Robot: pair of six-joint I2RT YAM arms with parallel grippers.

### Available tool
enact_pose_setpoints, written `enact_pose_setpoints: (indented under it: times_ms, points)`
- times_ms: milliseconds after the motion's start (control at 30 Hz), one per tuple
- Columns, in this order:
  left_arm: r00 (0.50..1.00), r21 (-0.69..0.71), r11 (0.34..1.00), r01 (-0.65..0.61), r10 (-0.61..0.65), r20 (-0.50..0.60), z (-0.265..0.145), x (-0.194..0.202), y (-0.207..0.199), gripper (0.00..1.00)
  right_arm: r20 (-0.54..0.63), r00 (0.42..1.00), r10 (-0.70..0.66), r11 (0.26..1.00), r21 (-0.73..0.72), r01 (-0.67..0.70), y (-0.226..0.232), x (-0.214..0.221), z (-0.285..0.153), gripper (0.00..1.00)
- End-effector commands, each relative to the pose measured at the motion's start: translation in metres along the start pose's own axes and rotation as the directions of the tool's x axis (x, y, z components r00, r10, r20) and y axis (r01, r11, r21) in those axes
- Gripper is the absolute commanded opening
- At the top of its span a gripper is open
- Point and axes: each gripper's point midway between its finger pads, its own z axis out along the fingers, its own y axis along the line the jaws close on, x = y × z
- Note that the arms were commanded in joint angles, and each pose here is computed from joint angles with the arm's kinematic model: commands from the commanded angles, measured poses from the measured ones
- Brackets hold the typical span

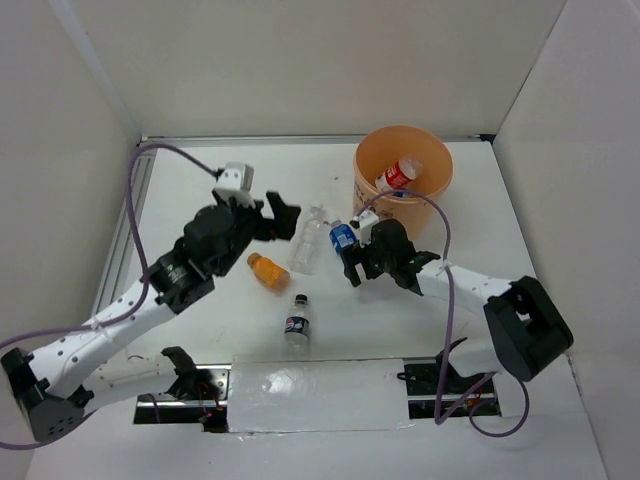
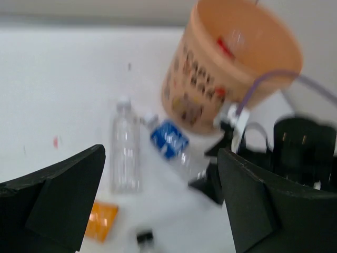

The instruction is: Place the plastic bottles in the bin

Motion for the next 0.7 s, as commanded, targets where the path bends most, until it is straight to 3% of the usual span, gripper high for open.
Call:
enact_pose_setpoints:
  times_ms: [0, 67, 167, 200, 233, 367, 467, 667]
  points:
    - [0.977, -0.045, 0.999, 0.010, -0.019, -0.212, -0.030, 0.090, 0.025, 1.00, 0.054, 0.998, 0.036, 0.999, 0.019, -0.037, 0.001, -0.012, 0.013, 0.95]
    - [0.958, -0.046, 0.999, 0.023, -0.036, -0.286, -0.048, 0.128, 0.028, 1.00, 0.041, 0.998, 0.046, 0.999, 0.020, -0.047, 0.000, -0.007, 0.020, 0.92]
    - [0.938, -0.009, 0.999, 0.034, -0.035, -0.345, -0.069, 0.157, 0.018, 1.00, 0.037, 0.998, 0.046, 0.999, 0.005, -0.046, 0.003, -0.005, 0.025, 0.78]
    - [0.927, -0.017, 1.000, 0.012, -0.018, -0.376, -0.074, 0.172, 0.022, 1.00, 0.035, 0.999, 0.027, 1.000, -0.015, -0.027, 0.008, -0.004, 0.025, 0.73]
    - [0.920, -0.002, 1.000, 0.011, -0.011, -0.391, -0.078, 0.179, 0.018, 1.00, 0.034, 0.999, 0.027, 0.999, -0.027, -0.026, 0.010, -0.004, 0.025, 0.59]
    - [0.857, -0.034, 0.998, -0.044, 0.020, -0.515, -0.093, 0.227, 0.020, 1.00, 0.030, 0.999, -0.013, 0.994, -0.111, 0.017, 0.026, -0.019, 0.021, 0.33]
    - [0.840, -0.028, 0.999, -0.040, 0.018, -0.543, -0.097, 0.241, 0.018, 1.00, 0.013, 0.998, -0.061, 0.983, -0.174, 0.062, 0.044, -0.029, 0.006, 0.25]
    - [0.791, -0.015, 0.997, -0.077, 0.052, -0.610, -0.093, 0.271, 0.017, 1.00, 0.257, 0.940, -0.227, 0.946, -0.170, 0.275, 0.071, -0.093, -0.062, 0.25]
